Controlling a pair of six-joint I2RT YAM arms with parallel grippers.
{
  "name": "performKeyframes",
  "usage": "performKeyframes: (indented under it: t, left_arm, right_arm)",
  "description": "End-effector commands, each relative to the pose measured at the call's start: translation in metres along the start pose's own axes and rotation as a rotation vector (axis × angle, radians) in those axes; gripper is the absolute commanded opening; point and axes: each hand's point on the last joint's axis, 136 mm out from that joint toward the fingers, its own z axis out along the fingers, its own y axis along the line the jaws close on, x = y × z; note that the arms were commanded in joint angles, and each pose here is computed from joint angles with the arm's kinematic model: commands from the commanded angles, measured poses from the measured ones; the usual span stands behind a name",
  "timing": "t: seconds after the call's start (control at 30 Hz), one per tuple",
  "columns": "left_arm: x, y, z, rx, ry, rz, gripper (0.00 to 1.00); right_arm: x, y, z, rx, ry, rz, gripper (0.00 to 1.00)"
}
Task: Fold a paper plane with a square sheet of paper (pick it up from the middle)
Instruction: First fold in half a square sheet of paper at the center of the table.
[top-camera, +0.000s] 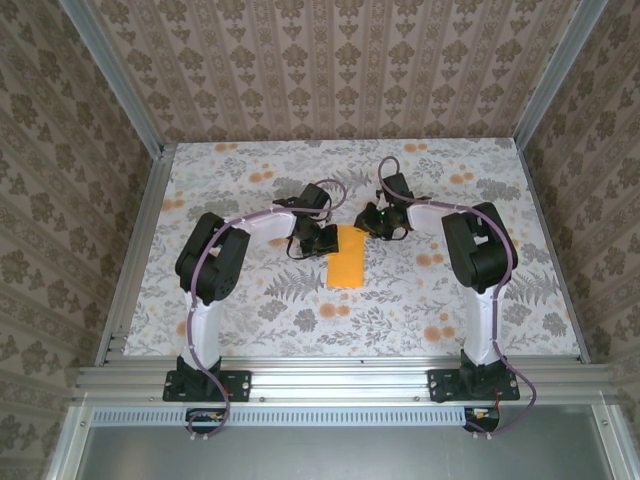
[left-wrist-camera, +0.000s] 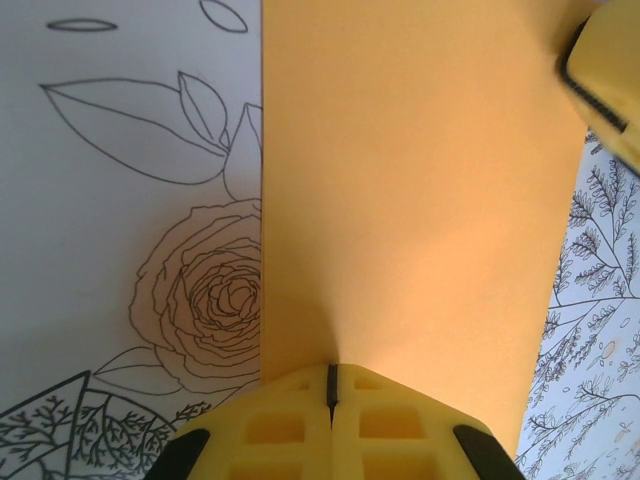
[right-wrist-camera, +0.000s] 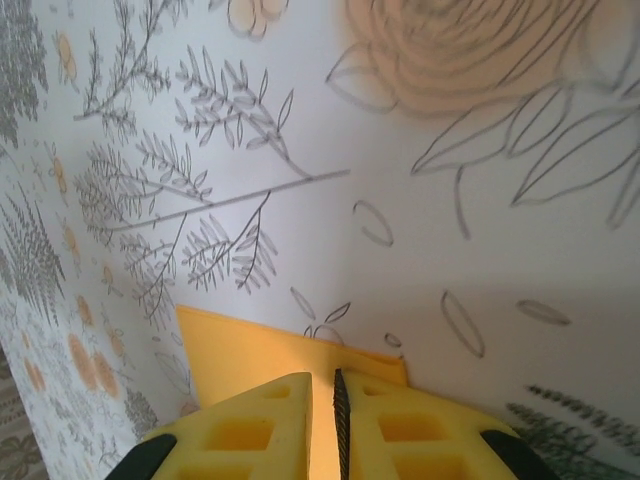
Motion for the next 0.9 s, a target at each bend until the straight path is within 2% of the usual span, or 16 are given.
performKeyframes:
  t: [0.0, 0.13, 0.37, 0.5, 0.63, 0.87]
  left_arm:
    - [0.038, 0.058, 0.021, -0.205, 0.132, -0.06, 0.03]
    - [0.034, 0.055, 0.016, -0.2, 0.109, -0.074, 0.03]
    - [0.029, 0.054, 0.006, -0.208, 0.05, -0.138, 0.03]
    - [0.027, 0.051, -0.006, -0.193, -0.004, -0.171, 0.03]
    - [0.02, 0.031, -0.02, -0.108, -0.047, -0.16, 0.05]
    - [-0.015, -0.018, -0.055, 0.086, -0.163, -0.087, 0.19]
  right_arm:
    - [-0.025, 0.007, -0.018, 0.013, -0.077, -0.013, 0.17]
    - [-0.003, 0.028, -0.034, -0.045, -0.041, -0.045, 0.17]
    - [0.08, 0.011, -0.031, -0.024, 0.133, -0.017, 0.16]
    - [0.108, 0.004, -0.026, -0.01, 0.205, -0.034, 0.16]
    - [0.12, -0.003, -0.023, 0.004, 0.256, -0.069, 0.16]
    - [0.139, -0.007, -0.011, -0.024, 0.383, -0.172, 0.15]
